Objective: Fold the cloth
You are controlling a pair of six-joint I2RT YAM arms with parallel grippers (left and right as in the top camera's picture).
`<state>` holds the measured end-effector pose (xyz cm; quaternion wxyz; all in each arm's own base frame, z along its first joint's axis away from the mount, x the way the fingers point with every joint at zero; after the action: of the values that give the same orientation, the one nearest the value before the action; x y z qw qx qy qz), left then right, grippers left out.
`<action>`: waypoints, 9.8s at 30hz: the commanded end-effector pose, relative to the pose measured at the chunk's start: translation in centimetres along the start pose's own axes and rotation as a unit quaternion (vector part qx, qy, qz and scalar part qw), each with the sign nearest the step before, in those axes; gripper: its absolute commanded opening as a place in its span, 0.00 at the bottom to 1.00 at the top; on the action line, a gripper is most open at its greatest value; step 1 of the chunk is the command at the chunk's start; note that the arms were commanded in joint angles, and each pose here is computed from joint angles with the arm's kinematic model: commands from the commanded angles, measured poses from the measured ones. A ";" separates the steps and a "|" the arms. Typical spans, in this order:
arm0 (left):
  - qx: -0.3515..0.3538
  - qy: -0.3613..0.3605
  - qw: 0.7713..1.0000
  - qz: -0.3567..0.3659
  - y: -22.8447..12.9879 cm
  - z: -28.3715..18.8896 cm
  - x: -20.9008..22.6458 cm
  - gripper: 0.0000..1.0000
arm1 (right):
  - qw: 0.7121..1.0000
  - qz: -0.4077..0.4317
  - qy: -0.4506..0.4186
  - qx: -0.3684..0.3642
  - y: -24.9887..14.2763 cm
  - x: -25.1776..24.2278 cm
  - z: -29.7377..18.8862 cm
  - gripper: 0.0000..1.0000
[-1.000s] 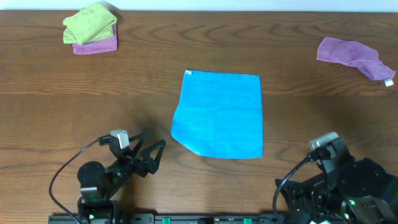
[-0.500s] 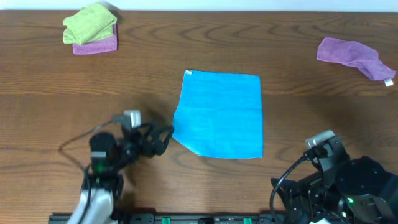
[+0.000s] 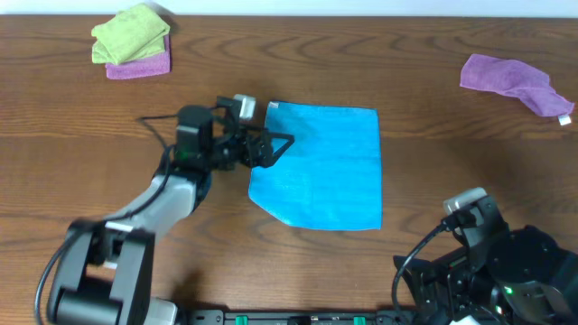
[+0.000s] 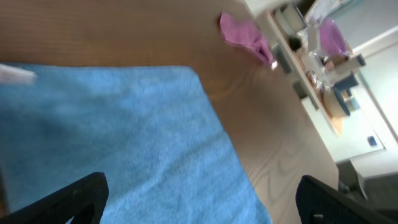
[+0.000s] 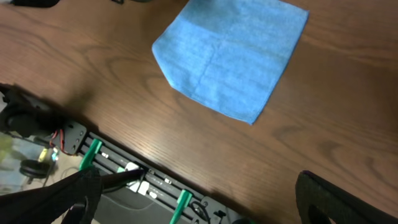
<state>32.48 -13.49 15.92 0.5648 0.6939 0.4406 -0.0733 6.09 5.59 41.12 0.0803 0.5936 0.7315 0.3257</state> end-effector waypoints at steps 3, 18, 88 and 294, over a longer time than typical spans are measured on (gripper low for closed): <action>0.031 -0.022 0.998 0.050 2.6 3.3 -0.6 0.94 | 1.000 0.000 -0.017 -0.012 0.2 -0.2 0.1 0.99; 0.132 0.206 0.962 0.125 6.0 5.1 0.1 0.41 | 0.985 0.031 -0.155 -0.068 1.2 -1.1 4.5 0.59; 0.153 0.260 0.944 0.130 2.3 9.3 6.4 0.06 | 0.950 0.122 -0.138 0.252 -4.6 -7.7 32.0 0.02; 0.216 0.309 0.890 0.257 1.5 15.9 6.9 0.06 | 0.954 0.232 -0.187 -0.028 7.6 -19.7 35.2 0.01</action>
<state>43.39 -23.96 8.38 0.2594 0.8630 0.3891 0.1912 35.25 1.74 12.59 0.1530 0.7988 0.5328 0.2337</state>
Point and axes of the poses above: each gripper's point midway between its finger pads, its own z axis out along the fingers, its own x axis along the line the jaws close on, y = z × x, the point moved 10 cm from there along -z, back along the fingers, and after that the axes turned 8 degrees about z, right-handed, at the moved point
